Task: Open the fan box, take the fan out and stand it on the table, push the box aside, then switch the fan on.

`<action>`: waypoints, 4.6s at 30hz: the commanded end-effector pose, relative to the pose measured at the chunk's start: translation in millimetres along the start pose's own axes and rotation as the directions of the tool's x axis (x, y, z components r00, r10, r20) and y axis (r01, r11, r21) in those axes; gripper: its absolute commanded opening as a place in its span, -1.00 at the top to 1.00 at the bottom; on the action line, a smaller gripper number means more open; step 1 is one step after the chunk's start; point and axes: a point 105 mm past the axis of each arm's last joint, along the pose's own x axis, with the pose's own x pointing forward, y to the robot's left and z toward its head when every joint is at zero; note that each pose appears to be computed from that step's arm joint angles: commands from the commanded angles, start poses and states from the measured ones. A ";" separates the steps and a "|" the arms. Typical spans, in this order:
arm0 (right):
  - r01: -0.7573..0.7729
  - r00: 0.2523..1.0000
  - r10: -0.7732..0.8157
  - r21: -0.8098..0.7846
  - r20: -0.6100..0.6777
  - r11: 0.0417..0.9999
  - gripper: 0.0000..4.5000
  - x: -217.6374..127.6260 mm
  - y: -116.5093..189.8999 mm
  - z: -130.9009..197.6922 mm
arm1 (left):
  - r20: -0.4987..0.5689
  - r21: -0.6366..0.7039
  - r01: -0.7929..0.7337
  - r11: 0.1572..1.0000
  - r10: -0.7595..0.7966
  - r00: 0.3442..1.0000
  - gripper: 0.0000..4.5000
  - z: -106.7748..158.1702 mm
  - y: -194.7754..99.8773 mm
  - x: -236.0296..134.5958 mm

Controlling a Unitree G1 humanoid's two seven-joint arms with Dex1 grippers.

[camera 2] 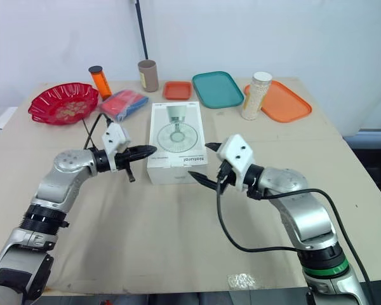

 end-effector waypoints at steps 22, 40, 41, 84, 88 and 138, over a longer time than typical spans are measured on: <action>-0.029 1.000 0.026 -0.191 -0.017 0.981 -1.00 48.9 -12.9 16.0 | -0.037 0.033 -0.009 0.999 0.011 0.999 0.99 -13.8 -9.5 0.2; -0.052 0.998 0.057 -0.162 0.030 0.986 -1.00 37.4 -17.2 25.2 | -0.041 0.037 -0.008 0.999 0.010 0.999 0.99 -15.9 -10.2 -2.5; -0.064 0.997 0.069 -0.169 0.021 0.984 -1.00 37.7 -14.7 23.5 | -0.041 0.036 -0.009 0.999 0.010 0.999 0.99 -16.1 -10.1 -2.9; -0.084 0.996 0.084 0.162 0.011 0.983 -1.00 -23.6 -5.8 -2.3 | -0.018 0.023 -0.021 1.000 0.022 1.000 0.99 -13.7 -11.8 -8.2; -0.074 0.996 0.080 0.194 -0.027 0.978 -1.00 -23.5 3.1 -18.4 | -0.002 0.021 -0.029 0.999 0.029 1.000 0.99 -8.7 -7.4 -6.4; -0.080 0.985 0.021 0.345 0.170 0.935 -1.00 2.1 -6.2 1.1 | 0.097 -0.018 -0.062 0.998 0.063 0.993 0.99 18.1 10.8 -19.1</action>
